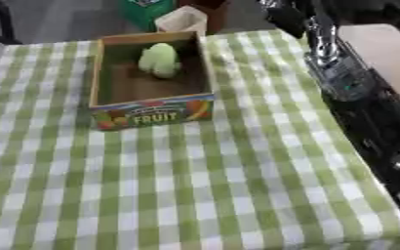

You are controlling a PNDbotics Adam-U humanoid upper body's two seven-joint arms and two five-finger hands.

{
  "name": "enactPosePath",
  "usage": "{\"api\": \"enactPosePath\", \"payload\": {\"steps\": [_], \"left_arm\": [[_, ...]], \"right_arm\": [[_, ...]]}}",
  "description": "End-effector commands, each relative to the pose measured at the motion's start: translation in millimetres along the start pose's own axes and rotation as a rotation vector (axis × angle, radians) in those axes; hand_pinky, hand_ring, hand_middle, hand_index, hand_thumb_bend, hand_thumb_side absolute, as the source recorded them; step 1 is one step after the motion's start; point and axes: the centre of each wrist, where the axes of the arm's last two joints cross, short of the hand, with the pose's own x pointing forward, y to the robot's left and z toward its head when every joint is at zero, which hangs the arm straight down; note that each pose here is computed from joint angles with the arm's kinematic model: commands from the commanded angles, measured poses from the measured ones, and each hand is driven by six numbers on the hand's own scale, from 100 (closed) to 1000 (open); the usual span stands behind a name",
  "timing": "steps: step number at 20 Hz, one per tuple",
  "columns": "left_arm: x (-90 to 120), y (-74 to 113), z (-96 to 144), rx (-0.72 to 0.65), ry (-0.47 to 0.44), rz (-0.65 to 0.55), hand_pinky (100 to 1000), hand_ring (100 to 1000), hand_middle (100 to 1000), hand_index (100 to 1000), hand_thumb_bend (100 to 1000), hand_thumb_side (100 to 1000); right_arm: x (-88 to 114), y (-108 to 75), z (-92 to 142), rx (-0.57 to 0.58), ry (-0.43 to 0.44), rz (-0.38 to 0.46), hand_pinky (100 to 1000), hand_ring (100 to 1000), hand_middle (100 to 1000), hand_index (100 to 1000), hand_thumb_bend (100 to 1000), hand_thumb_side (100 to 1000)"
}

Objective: Pick up objects on the table and place them in the box.

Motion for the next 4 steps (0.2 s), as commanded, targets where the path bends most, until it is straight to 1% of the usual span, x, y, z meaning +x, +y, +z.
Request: {"api": "enactPosePath", "payload": {"steps": [1,4], "left_arm": [[9.3,5.1,-1.1,0.006,-0.023,-0.027,598,787,737,732,148,168],[9.0,5.5,-0.8,0.013,-0.022,-0.027,597,786,737,731,150,170]], "right_arm": [[8.2,-18.1,-4.0,-0.045,-0.021,-0.001,653,757,705,742,100,415],[4.0,-18.8,-1.5,-0.054,-0.005,-0.02,651,754,703,741,100,432]]}}
